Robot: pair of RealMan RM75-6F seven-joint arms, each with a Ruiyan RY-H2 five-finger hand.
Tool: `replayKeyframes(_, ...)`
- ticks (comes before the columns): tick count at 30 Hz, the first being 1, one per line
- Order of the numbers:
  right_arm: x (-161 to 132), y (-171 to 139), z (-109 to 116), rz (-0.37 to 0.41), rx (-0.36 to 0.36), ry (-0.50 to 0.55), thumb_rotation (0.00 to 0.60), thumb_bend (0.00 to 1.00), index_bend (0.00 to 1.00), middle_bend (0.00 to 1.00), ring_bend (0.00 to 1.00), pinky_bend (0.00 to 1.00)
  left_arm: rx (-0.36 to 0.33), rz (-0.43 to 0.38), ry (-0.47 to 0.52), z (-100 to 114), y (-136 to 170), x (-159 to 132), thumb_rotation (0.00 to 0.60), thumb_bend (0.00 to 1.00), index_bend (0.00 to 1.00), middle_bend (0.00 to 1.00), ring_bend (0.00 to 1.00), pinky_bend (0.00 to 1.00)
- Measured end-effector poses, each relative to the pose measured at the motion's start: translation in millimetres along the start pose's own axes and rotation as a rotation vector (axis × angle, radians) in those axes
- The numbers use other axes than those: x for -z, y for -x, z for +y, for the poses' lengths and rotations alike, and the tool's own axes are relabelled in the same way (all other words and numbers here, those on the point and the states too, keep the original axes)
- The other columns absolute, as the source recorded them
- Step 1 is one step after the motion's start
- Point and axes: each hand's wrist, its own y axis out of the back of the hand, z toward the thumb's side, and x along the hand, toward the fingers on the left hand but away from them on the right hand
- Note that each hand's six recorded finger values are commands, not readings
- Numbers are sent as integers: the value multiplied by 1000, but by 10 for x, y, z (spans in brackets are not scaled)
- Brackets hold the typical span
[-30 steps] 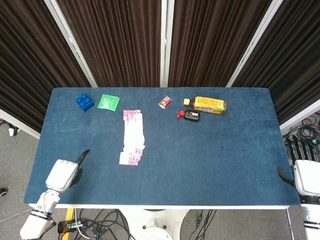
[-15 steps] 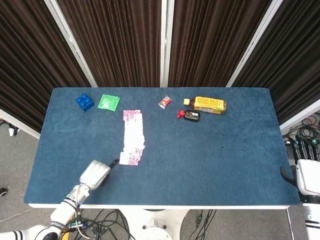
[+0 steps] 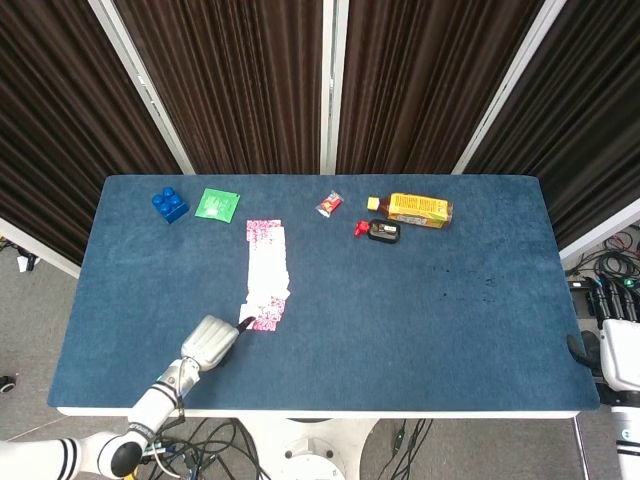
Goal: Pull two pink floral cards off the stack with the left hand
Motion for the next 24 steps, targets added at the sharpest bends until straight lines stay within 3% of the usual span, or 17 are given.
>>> replayKeyframes(11,63,37,-21,-9,-6,11,600,232,0,0,0,0,18,-3,-26,-45,-183,-110,600,592,95,884,900,928)
replayKeyframes(24,66,31,-35,-6,-8,9,600,232,0,0,0,0,56,78,-47,-106,-93,164,600,593,95,883,900,929)
